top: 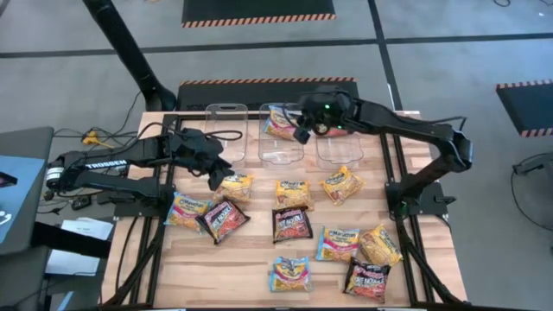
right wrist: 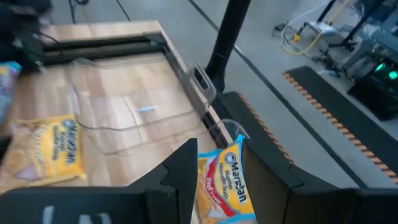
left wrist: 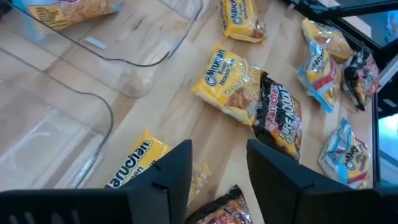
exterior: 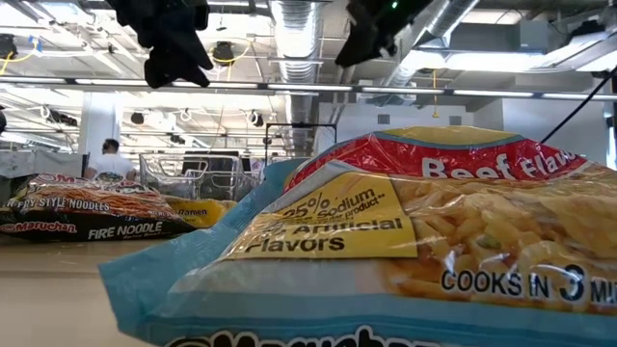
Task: Sort Maruchan noodles
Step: Put the yellow noodle pack into the left transparent bin
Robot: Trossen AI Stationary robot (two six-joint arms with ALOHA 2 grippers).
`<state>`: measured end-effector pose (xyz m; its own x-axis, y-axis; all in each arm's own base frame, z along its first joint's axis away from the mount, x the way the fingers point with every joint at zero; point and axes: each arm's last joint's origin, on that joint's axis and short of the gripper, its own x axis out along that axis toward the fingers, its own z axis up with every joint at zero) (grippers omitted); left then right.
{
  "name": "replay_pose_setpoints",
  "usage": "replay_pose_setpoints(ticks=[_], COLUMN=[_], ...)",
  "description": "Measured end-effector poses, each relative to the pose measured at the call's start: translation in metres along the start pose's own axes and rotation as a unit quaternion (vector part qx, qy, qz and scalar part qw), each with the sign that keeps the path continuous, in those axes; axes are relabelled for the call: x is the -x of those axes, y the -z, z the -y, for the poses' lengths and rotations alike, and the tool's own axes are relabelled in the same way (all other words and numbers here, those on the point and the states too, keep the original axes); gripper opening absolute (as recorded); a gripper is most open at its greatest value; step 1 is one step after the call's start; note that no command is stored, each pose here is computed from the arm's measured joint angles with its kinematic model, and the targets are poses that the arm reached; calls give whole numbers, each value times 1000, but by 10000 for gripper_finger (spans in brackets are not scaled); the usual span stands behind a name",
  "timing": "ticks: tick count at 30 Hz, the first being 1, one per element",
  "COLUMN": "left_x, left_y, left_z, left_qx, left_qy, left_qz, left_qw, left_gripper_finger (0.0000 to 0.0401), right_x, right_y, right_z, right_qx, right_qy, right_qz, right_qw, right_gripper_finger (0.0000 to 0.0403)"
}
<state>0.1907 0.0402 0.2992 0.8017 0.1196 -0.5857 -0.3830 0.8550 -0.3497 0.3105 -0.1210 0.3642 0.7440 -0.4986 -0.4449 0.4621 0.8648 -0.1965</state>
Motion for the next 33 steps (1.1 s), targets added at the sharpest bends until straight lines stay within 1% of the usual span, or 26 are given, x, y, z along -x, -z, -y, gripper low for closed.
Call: replay_pose_setpoints(ticks=[3, 9, 12, 17, 21, 25, 29, 33], left_x=[0, 0, 1, 0, -8, -22, -39, -56], left_y=[1, 10, 19, 36, 49, 58, 67, 73], left_z=[2, 18, 28, 42, 53, 61, 66, 70], left_qx=[-2, -28, -38, -73, -136, -196, -230, -255], left_qy=[9, 60, 61, 33, 2, -28, -56, -70], left_qz=[-3, -36, -57, -92, -109, -122, -143, -149], left_qw=[1000, 997, 996, 993, 985, 973, 961, 953], left_gripper_finger=[140, 141, 141, 141, 141, 141, 141, 141], right_x=[13, 33, 37, 41, 44, 46, 46, 46], right_y=[-3, -4, -3, -3, -3, -3, -3, -3], right_z=[-4, -18, -27, -40, -47, -51, -53, -53], right_qx=[-3, 7, 16, 27, 33, 36, 37, 38], right_qy=[-9, -36, -51, -70, -80, -87, -90, -91], right_qz=[4, -2, -7, -8, -5, -4, -4, -7], right_qw=[1000, 999, 999, 997, 996, 996, 995, 995], right_gripper_finger=[150, 150, 150, 150, 150, 150, 150, 150])
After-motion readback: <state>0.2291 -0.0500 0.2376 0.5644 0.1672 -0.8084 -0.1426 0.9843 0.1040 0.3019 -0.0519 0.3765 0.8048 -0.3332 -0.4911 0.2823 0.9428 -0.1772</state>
